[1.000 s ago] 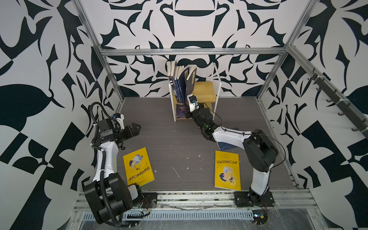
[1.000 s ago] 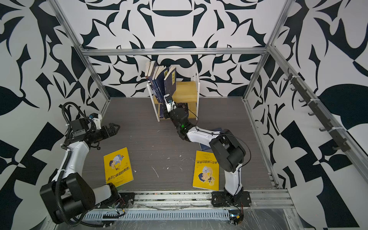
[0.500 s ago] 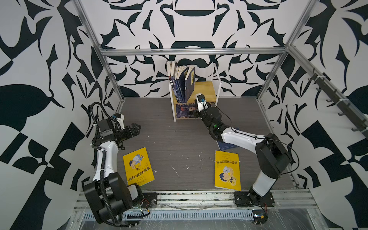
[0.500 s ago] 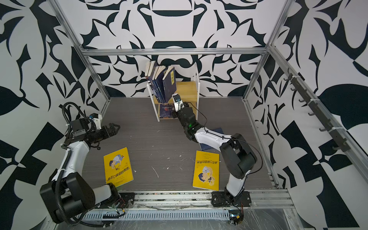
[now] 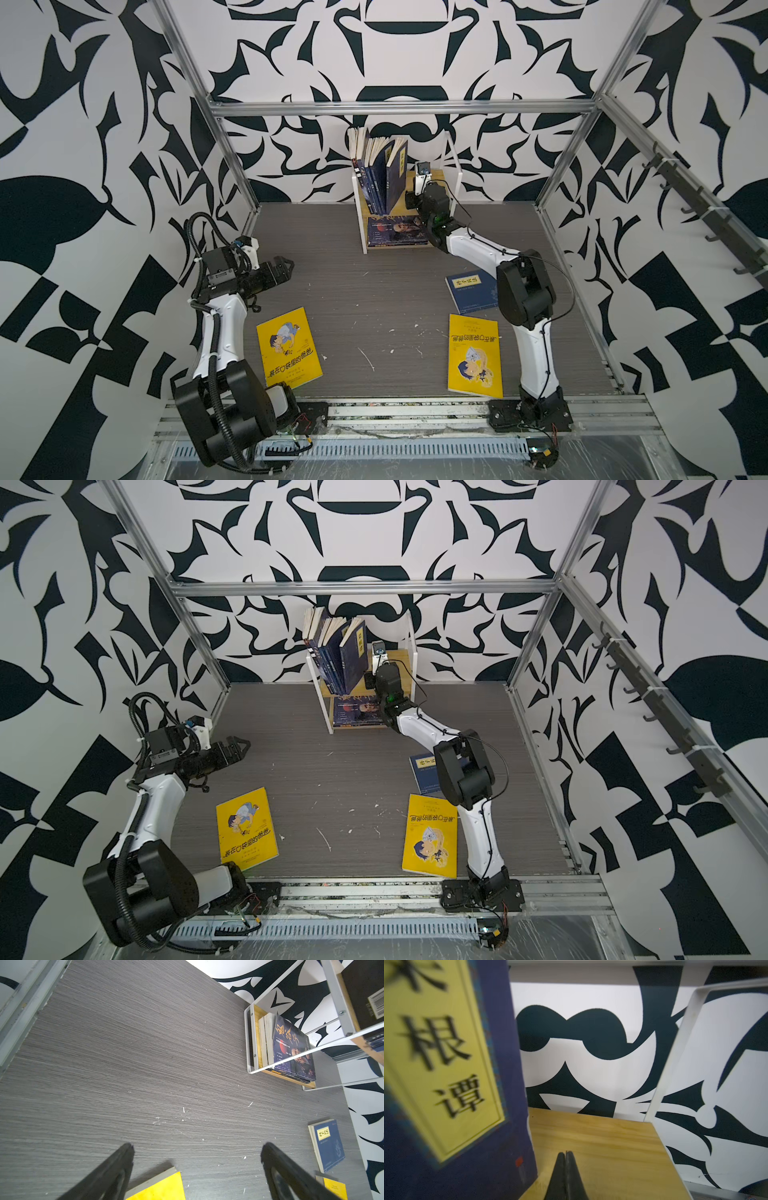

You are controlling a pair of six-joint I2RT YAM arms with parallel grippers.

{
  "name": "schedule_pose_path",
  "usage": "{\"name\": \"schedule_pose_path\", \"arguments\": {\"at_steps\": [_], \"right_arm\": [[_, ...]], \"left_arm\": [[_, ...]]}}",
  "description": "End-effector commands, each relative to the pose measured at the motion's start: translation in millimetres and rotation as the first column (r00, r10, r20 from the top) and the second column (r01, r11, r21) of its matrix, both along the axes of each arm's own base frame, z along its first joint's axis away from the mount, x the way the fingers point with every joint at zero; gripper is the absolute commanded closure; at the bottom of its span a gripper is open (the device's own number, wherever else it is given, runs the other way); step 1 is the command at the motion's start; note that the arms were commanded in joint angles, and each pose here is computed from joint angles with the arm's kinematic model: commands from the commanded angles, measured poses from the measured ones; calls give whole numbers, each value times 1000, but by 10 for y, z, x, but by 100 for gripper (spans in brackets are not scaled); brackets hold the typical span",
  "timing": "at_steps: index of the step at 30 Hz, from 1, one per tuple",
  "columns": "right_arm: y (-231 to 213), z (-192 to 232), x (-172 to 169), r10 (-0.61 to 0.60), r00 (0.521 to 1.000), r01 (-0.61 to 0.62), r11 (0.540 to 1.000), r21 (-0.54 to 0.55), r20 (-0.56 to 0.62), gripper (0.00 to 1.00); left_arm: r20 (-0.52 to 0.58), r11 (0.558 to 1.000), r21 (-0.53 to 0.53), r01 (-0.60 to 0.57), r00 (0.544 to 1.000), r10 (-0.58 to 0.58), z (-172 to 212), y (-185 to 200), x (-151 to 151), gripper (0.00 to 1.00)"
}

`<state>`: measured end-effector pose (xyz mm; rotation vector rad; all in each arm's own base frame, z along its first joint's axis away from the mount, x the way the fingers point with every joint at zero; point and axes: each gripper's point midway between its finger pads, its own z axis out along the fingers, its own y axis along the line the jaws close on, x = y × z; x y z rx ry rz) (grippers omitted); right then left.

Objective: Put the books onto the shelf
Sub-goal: 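Release the blue book and push it upright against the row with the right gripper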

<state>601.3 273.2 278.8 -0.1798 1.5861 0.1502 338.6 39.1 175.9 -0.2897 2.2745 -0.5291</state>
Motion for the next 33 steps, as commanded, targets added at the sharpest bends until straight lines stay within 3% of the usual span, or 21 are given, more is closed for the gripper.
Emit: {"name": "schedule_pose_path", "arguments": {"at_steps": [1,15,28,33], "right_arm": [[143,537,16,54,995,-60,995,77,83,100],[698,884,-3,276,949,-289,954,73,151,100],[905,939,-103,323,932,-333,942,40,165,100],[841,967,-148,313,933,-322,946,22,179,100]], "left_arm": [[-2,1000,-14,2,1000,-2,97,-15,10,0],[-80,999,-35,9,997,-11,-69,-19,108,0],[-83,1000,-6,14,996,-15,-40,-20,71,0],[-118,998,37,-52,991,56,-66,110,59,0]]}}
